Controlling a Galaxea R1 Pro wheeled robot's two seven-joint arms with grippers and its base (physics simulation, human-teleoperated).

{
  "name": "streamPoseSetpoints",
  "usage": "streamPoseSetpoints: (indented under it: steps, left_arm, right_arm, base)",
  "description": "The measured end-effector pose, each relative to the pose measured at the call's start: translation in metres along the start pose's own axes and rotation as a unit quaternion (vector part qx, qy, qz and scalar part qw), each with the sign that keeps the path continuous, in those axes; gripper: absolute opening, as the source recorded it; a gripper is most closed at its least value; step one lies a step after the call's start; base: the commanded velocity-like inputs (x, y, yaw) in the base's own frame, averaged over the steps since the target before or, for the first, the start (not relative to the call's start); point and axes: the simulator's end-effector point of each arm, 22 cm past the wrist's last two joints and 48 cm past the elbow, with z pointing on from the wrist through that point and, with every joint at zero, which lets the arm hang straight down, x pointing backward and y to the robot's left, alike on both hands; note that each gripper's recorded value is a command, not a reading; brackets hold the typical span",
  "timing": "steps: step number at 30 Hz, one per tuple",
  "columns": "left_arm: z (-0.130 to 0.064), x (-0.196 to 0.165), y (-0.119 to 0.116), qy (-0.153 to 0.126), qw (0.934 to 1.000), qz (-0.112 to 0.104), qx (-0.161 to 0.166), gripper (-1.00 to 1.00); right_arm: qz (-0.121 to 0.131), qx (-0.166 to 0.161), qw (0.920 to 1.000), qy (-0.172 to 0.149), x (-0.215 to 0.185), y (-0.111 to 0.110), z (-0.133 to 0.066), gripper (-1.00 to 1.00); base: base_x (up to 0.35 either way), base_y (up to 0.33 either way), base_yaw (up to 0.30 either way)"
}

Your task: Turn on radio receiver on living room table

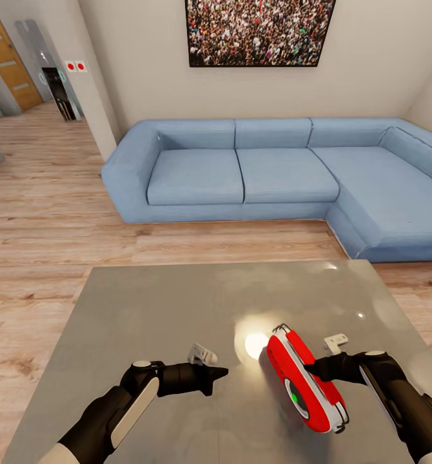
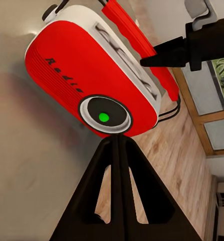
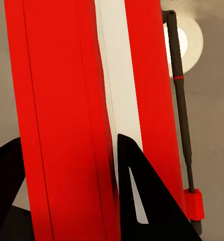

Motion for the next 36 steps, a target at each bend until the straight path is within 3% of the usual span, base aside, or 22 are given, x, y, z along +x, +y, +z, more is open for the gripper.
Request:
streamPoseSetpoints:
  steps: [17, 33, 34, 36]
  left_arm:
    - [0.000, 0.000, 0.000, 0.000, 1.0000, -0.001, 0.000, -1.00]
    - [0.000, 0.000, 0.000, 0.000, 1.0000, -0.001, 0.000, -1.00]
    - [0.000, 0.000, 0.000, 0.000, 1.0000, -0.001, 0.000, -1.00]
    - [0.000, 0.000, 0.000, 0.000, 1.0000, -0.001, 0.000, -1.00]
  right_arm:
    - [-0.023, -0.002, 0.9984, -0.053, -0.023, 0.001, -0.001, -1.00]
    - [-0.022, -0.006, 0.9983, -0.054, -0.009, -0.001, 0.010, -1.00]
    - [-0.022, -0.006, 0.9983, -0.054, -0.009, -0.001, 0.010, 1.00]
    - [-0.022, -0.006, 0.9984, -0.053, -0.009, -0.002, 0.010, 1.00]
  base:
    - [0.000, 0.000, 0.000]
    - [0.000, 0.000, 0.000]
    - [0.000, 0.000, 0.000]
    - [0.000, 0.000, 0.000]
